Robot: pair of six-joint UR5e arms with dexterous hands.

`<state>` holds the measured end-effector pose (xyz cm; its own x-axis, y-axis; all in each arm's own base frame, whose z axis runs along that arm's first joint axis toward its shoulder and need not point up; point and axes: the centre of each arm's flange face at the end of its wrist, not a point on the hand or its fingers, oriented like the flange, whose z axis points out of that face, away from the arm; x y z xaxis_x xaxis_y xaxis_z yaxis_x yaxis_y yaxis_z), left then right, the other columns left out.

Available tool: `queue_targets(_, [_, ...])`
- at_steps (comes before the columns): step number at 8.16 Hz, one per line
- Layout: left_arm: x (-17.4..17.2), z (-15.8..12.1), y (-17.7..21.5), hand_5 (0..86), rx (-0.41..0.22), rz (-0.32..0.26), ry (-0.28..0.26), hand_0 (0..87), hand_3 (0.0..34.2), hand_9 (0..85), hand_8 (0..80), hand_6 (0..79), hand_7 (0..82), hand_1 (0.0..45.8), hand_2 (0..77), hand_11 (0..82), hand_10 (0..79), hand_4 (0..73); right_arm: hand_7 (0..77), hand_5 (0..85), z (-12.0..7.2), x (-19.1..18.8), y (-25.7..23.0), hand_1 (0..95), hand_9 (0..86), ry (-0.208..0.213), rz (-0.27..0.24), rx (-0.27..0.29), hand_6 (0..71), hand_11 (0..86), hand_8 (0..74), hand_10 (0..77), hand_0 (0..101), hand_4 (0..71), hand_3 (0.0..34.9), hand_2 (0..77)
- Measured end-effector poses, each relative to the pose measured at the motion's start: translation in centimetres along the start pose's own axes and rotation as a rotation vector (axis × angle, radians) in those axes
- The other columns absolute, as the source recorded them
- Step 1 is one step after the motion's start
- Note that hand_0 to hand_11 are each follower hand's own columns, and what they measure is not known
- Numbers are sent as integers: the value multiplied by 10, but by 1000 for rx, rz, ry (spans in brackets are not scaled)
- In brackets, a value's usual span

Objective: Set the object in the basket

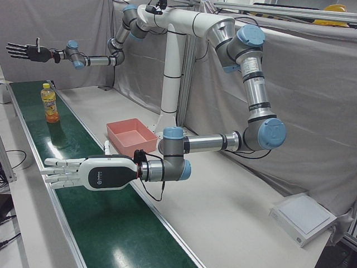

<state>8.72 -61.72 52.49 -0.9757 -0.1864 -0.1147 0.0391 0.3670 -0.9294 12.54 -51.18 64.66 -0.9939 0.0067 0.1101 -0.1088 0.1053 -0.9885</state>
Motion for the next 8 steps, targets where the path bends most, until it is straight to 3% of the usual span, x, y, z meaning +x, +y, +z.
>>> queue_targets(8, [1,0,3,93,-5,0,2,681,0,0,0,5,11,131,0,16,5,11,5,0,0,0,0,0,0,0,0,0,0,0,0,0,1,0,0,5])
